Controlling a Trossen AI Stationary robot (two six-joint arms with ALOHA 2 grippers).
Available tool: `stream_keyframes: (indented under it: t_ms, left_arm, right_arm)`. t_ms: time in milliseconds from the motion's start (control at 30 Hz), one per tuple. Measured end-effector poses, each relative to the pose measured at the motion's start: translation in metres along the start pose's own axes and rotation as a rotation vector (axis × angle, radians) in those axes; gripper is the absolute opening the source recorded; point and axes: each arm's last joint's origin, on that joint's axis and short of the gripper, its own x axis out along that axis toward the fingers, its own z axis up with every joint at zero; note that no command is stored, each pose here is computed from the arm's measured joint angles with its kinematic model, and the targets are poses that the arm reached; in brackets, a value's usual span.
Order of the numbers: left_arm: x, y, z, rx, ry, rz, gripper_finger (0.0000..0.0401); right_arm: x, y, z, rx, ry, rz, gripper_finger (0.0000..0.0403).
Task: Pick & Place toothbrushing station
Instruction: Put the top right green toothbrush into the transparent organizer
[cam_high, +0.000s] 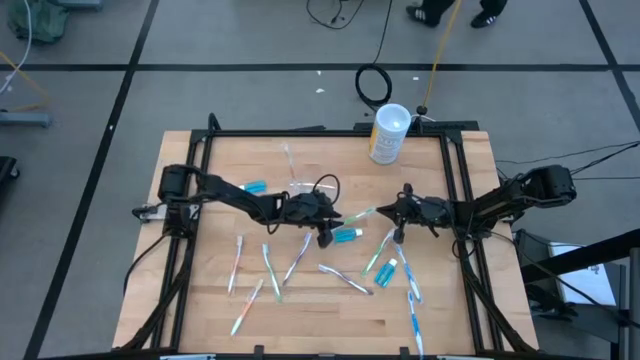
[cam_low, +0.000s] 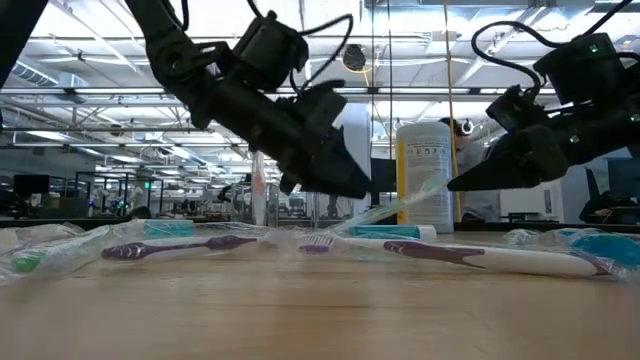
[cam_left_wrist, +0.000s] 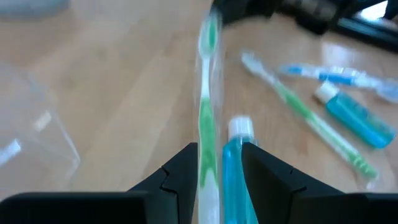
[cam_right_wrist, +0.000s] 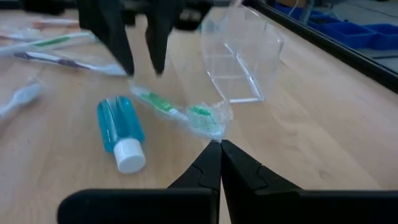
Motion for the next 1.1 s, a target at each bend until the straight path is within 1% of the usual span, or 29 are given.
stream_keyframes:
  t_ms: [133, 300, 500, 733, 900, 1000, 1100]
  left_arm:
    - [0.004, 0.001, -0.006, 0.0, 0.02, -0.001, 0.0129]
    - [0.006, 0.001, -0.008, -0.003, 0.03, -0.033, 0.0129]
    - [0.006, 0.001, -0.008, 0.001, 0.035, -0.034, 0.0129]
    - [0.006, 0.001, -0.009, 0.003, 0.038, -0.033, 0.0129]
    - [0.006, 0.002, -0.008, 0.027, 0.038, -0.036, 0.0126]
    - [0.006, 0.003, -0.008, 0.044, 0.05, -0.081, 0.0098]
    - [0.006, 0.004, -0.008, 0.041, 0.056, -0.097, 0.0044]
  right_arm:
    - [0.0, 0.001, 0.003, -0.007, -0.03, 0.037, 0.0]
    - [0.0, 0.001, 0.006, 0.003, -0.058, 0.04, 0.0]
    - [0.0, 0.002, 0.008, 0.007, -0.076, 0.042, 0.0]
    - [-0.001, 0.002, 0.016, 0.026, -0.16, 0.047, 0.0]
    - [0.005, 0.005, 0.026, 0.025, -0.18, 0.101, 0.0]
    - [0.011, 0.007, 0.031, 0.017, -0.157, 0.102, 0.0]
    - [0.013, 0.011, 0.033, 0.003, -0.146, 0.113, 0.0]
